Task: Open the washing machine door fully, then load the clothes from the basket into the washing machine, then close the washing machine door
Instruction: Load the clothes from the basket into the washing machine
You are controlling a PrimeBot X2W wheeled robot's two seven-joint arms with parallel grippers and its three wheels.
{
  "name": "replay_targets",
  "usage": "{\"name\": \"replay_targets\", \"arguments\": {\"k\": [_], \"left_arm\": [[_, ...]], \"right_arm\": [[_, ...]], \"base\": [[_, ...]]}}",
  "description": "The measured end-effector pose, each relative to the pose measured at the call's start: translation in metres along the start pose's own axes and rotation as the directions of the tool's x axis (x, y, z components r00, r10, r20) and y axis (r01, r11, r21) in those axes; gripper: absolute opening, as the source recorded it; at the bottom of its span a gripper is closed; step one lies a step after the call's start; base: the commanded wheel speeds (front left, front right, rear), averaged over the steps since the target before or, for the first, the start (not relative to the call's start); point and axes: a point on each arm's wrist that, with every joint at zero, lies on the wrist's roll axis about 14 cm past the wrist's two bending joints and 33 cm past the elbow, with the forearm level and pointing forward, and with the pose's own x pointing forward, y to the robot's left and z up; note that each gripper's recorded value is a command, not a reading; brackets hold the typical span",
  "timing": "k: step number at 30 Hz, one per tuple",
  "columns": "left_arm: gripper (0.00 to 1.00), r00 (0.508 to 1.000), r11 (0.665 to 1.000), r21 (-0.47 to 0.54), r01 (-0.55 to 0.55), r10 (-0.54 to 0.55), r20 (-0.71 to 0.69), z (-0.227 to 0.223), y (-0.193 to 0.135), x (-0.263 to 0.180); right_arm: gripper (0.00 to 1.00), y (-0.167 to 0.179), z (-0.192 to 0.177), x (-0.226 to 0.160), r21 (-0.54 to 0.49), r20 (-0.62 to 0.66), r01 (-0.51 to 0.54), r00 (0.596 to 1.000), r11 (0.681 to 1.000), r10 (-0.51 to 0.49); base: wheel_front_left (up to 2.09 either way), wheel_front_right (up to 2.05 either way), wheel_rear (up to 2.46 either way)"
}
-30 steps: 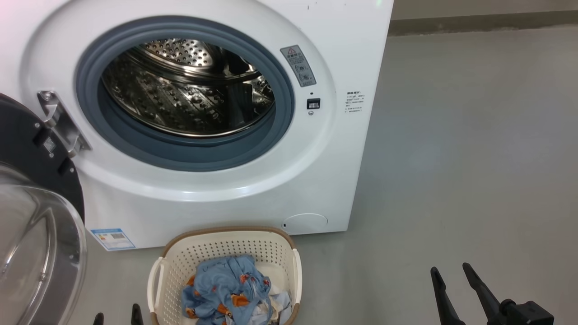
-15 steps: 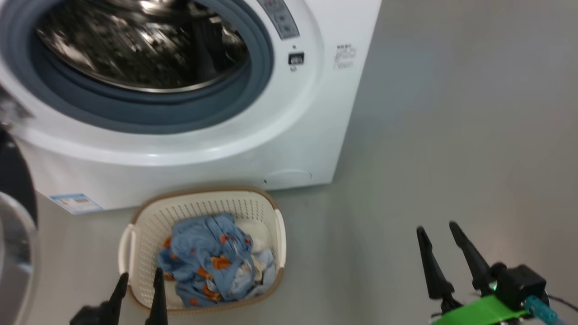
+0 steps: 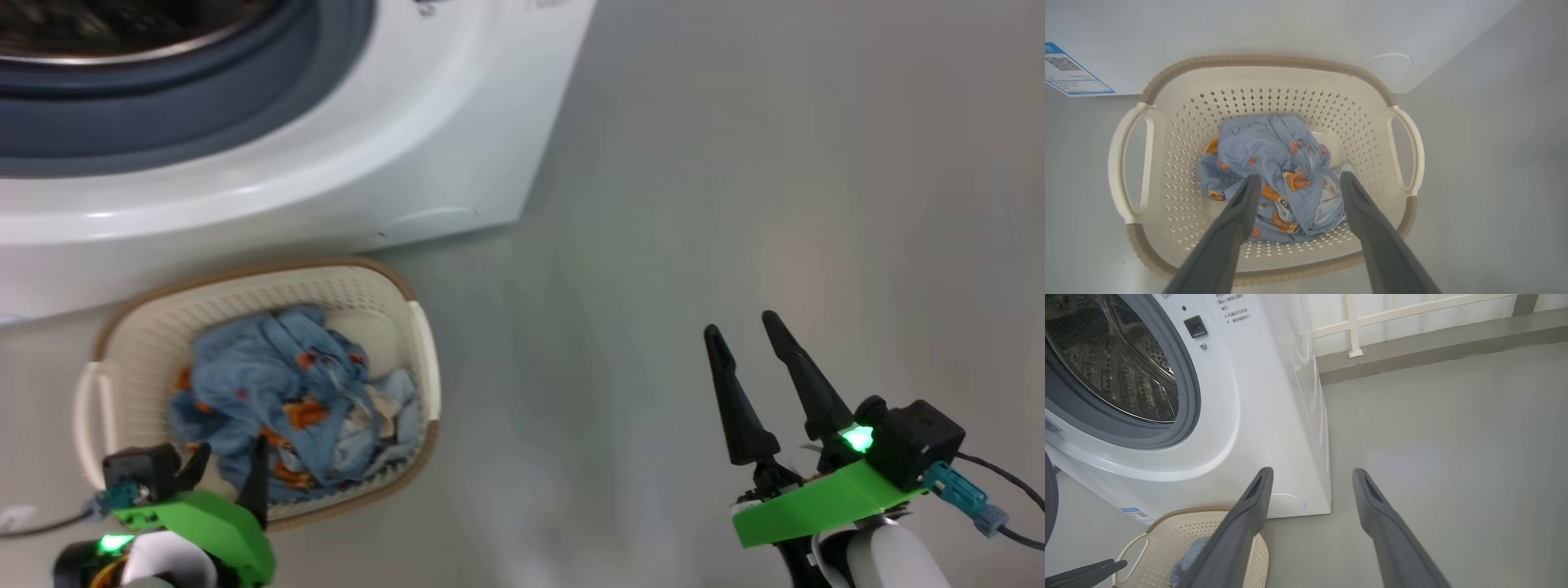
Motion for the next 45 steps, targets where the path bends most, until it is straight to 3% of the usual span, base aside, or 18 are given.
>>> {"name": "replay_targets", "arguments": {"k": [3, 7, 20, 45], "left_arm": [[1.0, 0.991, 1.0, 0.02, 0.006, -0.003, -0.135, -0.029, 0.008, 0.016], [1.0, 0.977, 1.0, 0.024, 0.003, 0.002, -0.212, -0.045, 0.016, 0.04], [1.0, 0.945, 1.0, -0.014, -0.013, 0.008, -0.326, -0.08, 0.034, 0.112], [1.0, 0.896, 0.999, 0.016, -0.039, 0.042, -0.442, -0.128, 0.059, 0.184]], "right_arm": [[1.0, -0.005, -0.008, 0.003, 0.006, -0.024, 0.016, 1.0, 1.0, -0.015], [1.0, -0.018, -0.018, 0.004, 0.005, -0.051, 0.055, 0.997, 0.998, -0.055], [1.0, -0.052, -0.05, 0.005, -0.043, -0.144, 0.145, 0.978, 0.989, -0.149], [1.0, -0.074, -0.085, 0.017, -0.106, -0.215, 0.179, 0.956, 0.978, -0.199]], "base": [[0.0, 0.0, 0.0], [0.0, 0.0, 0.0], [0.0, 0.0, 0.0], [0.0, 0.0, 0.0]]}}
